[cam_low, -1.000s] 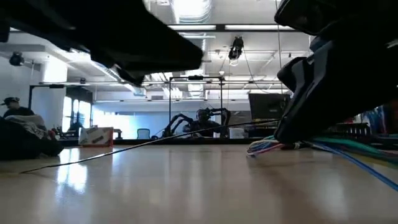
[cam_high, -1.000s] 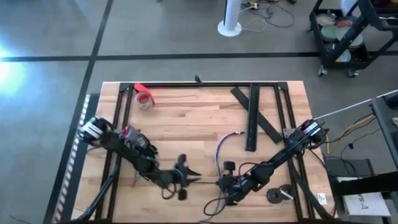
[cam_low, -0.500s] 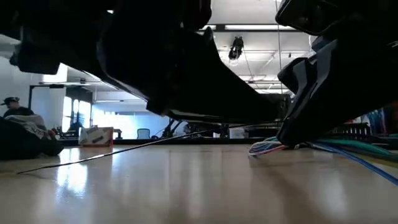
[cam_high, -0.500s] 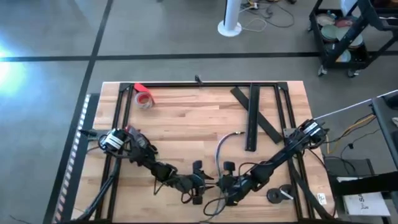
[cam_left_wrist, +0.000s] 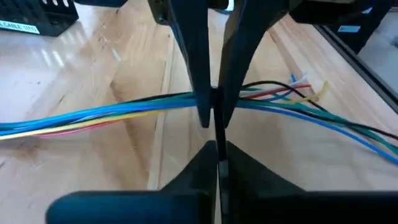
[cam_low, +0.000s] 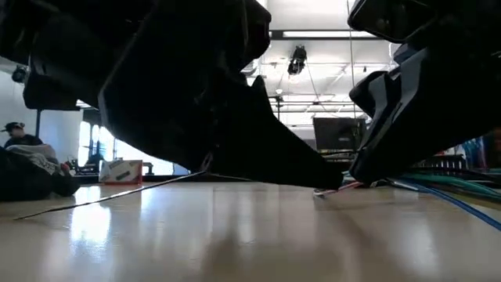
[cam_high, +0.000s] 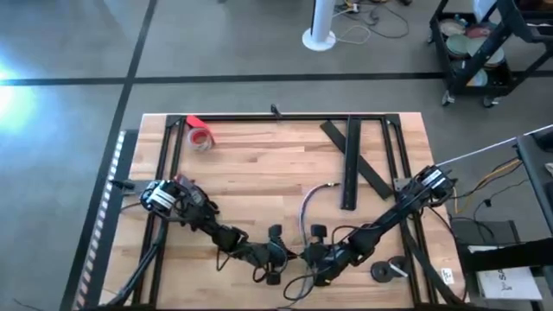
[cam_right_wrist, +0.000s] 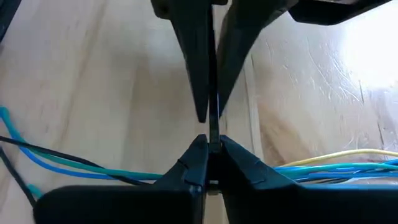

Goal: Ziptie cables
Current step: Wrap the zip tie around the cable bundle

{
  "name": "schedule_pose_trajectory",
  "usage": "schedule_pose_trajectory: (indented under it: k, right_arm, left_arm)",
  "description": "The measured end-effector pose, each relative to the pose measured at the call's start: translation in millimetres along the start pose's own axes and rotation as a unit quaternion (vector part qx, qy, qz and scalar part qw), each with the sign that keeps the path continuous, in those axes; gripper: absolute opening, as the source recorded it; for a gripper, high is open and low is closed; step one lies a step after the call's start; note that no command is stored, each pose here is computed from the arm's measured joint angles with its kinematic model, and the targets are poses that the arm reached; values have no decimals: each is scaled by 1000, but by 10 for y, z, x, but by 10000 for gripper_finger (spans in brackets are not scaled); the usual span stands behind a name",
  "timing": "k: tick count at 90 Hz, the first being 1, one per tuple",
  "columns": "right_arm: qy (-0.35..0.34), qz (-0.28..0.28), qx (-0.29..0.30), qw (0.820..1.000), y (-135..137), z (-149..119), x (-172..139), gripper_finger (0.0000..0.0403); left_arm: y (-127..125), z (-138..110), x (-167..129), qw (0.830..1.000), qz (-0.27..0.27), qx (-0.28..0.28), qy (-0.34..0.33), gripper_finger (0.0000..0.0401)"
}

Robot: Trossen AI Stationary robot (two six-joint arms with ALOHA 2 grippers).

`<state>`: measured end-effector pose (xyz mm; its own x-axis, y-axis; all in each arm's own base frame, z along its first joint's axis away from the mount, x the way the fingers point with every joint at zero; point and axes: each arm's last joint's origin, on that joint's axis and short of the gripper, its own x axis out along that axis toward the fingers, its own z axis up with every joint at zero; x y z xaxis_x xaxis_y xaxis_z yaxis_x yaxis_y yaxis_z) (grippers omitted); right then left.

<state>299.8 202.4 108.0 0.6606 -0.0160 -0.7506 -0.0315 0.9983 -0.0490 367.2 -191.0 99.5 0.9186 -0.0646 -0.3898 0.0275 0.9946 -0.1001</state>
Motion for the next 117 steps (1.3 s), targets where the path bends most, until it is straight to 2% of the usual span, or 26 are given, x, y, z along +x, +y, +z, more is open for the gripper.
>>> schedule_pose_trajectory:
  k: [28,47,61,99,117]
  right_arm:
    - [23,8,-7,1000,-23,64,-135,135]
    - [22,10,-6,1000,-10,48,-92,157]
    - [18,18,-15,1000,14,28,-37,143]
    - [11,18,-25,999,20,21,10,43]
    - [8,14,-27,1000,16,25,8,19]
  left_arm:
    - [-14,0,-3,1000,-24,-17,8,1]
    - [-15,1,-4,999,-25,-23,8,0]
    - [-15,1,-4,999,-25,-25,8,0]
    - [-15,4,-6,999,-25,-27,8,0]
    - [-17,7,-7,999,-26,-27,7,0]
